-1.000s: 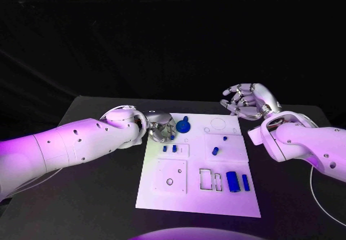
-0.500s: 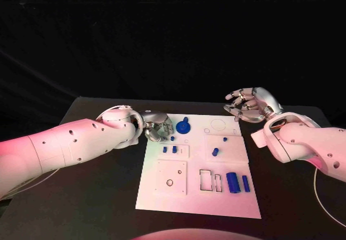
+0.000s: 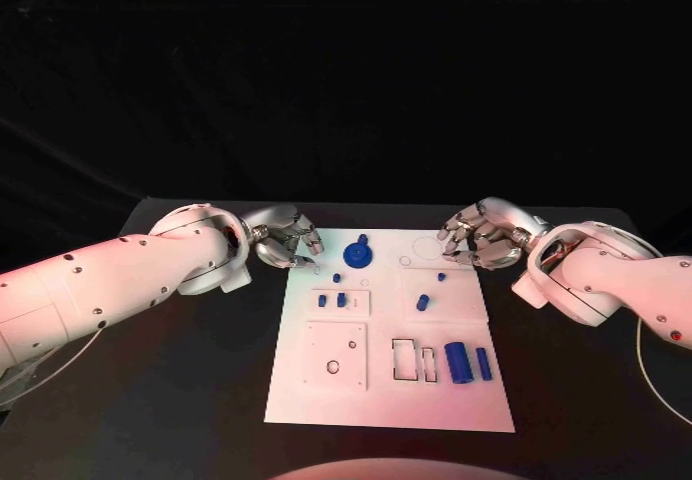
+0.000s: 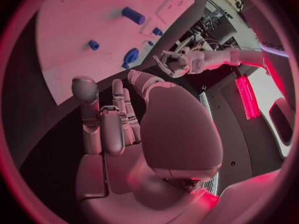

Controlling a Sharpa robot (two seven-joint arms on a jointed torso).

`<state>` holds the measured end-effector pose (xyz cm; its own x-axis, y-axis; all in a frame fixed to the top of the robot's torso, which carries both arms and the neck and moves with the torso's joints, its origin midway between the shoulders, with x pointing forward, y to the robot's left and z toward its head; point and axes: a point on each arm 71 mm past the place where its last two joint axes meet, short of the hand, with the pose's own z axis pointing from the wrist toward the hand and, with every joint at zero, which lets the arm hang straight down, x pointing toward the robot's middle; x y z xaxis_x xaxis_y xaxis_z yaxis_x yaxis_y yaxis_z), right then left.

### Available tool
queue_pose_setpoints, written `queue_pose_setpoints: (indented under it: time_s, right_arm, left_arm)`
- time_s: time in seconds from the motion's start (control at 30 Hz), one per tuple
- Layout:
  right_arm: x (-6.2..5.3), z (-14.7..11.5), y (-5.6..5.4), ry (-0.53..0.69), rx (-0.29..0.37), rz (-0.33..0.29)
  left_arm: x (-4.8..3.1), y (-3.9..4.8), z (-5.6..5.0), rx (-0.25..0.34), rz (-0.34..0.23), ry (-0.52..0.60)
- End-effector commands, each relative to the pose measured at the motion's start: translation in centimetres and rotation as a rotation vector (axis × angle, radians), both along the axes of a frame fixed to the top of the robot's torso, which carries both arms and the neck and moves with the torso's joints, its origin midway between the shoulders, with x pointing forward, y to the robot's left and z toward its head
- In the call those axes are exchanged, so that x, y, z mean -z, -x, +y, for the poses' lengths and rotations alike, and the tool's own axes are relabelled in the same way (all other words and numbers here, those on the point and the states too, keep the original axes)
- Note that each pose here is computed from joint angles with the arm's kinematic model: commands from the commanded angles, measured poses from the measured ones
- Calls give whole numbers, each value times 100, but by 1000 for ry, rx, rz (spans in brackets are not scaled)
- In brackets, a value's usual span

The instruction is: Assemble the parts on the task board

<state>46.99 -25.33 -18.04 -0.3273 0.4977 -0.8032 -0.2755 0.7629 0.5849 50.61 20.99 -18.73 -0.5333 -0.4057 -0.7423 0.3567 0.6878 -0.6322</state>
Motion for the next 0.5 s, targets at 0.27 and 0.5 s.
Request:
queue_pose_setpoints:
  time_s: [0.27, 0.5]
  right_arm:
    - [46, 65, 114, 408, -62, -102]
    - [88, 158, 123, 434, -61, -141]
  left_arm:
    - [-211, 89, 104, -152, 288, 728]
    - [-243, 129, 140, -162, 311, 802]
